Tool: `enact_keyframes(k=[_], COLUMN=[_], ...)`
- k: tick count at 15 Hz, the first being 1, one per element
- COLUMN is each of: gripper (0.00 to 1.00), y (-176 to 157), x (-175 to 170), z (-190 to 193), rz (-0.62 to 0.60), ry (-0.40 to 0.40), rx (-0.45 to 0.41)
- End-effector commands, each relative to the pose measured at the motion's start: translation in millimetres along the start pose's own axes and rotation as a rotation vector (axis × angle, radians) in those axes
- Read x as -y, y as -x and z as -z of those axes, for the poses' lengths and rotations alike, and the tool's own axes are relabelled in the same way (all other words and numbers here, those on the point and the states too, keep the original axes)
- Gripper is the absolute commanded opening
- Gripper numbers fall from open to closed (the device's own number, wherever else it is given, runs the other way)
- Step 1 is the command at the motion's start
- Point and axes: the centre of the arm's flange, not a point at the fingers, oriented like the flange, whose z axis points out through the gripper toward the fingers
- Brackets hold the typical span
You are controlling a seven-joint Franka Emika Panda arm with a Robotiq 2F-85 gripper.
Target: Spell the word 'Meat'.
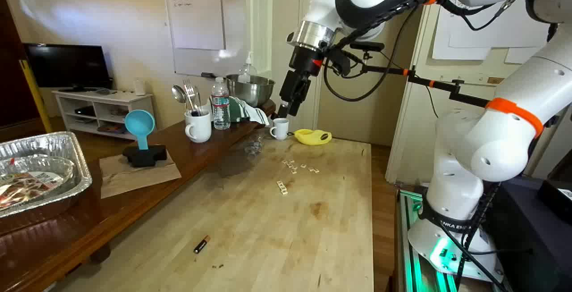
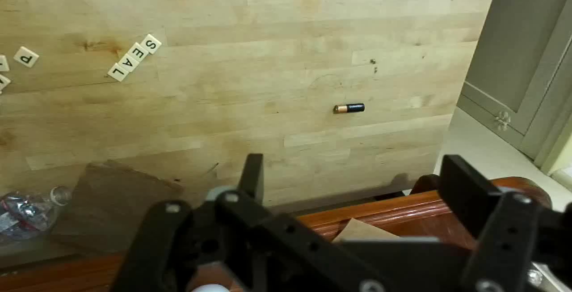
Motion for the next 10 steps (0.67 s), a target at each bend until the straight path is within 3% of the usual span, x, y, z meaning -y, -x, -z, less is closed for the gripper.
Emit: enact_keyframes(k=[1, 8, 10], gripper=[1.0, 1.0, 1.0], y=[0.0, 0.0, -4.4], x=[0.0, 0.0, -15.5], z=[0.0, 0.0, -21.2], rz=[0.0, 0.0, -0.069], ry=[0.0, 0.0, 0.061], rx=[0.0, 0.0, -0.05])
